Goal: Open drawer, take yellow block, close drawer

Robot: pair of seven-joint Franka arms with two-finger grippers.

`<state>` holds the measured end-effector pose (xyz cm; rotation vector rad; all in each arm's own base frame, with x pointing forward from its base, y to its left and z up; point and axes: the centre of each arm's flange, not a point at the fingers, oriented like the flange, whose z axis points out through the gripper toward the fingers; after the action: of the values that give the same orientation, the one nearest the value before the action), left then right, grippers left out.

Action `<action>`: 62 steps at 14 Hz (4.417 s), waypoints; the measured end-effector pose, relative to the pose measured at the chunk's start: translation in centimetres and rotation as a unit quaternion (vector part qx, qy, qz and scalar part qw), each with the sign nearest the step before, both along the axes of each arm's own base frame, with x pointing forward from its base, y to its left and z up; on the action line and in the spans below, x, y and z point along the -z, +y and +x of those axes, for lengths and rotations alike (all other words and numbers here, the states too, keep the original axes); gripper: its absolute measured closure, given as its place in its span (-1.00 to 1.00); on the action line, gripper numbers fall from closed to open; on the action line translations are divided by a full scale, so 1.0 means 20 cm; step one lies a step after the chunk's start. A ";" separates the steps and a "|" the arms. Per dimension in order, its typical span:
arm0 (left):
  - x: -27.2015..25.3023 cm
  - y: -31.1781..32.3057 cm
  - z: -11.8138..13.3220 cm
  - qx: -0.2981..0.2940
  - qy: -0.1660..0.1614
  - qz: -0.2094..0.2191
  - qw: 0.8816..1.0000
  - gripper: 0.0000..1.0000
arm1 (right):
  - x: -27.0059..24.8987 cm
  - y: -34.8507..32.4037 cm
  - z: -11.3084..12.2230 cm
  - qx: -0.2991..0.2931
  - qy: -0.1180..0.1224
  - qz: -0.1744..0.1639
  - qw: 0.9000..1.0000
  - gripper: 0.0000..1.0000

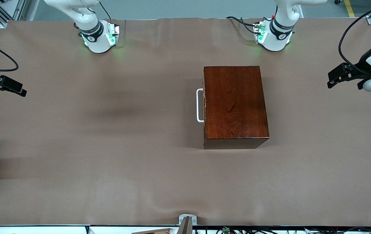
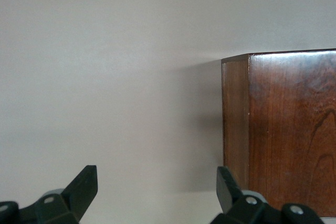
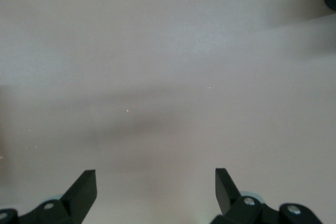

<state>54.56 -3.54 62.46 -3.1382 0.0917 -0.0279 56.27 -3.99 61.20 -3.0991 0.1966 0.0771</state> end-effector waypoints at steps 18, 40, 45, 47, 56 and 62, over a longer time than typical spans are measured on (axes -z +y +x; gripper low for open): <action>0.08 -0.11 0.04 0.013 0.026 -0.013 0.999 -1.00 | 0.00 0.00 0.00 0.000 0.000 0.000 1.000 -1.00; 0.99 -2.53 -0.49 -0.087 0.038 0.056 0.994 -1.00 | 0.00 0.00 0.00 0.000 0.000 0.000 1.000 -1.00; 1.18 -2.55 -0.48 -0.081 0.043 0.085 0.992 -1.00 | 0.00 0.00 0.00 0.000 0.000 0.000 1.000 -1.00; 1.26 -2.56 -0.48 -0.070 0.030 0.106 0.991 -1.00 | 0.00 0.00 0.00 0.000 0.000 0.000 1.000 -1.00; 1.46 -2.63 -0.43 -0.026 0.009 0.086 0.996 -1.00 | 0.00 0.00 0.00 0.000 0.000 0.000 1.000 -1.00; 1.53 -2.61 -0.42 -0.002 0.017 0.094 0.995 -1.00 | 0.00 0.00 0.00 0.000 0.000 0.000 1.000 -1.00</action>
<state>46.14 -55.66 31.78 -2.9516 0.0826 0.0336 56.27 -3.99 61.22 -3.0991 0.1966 0.0761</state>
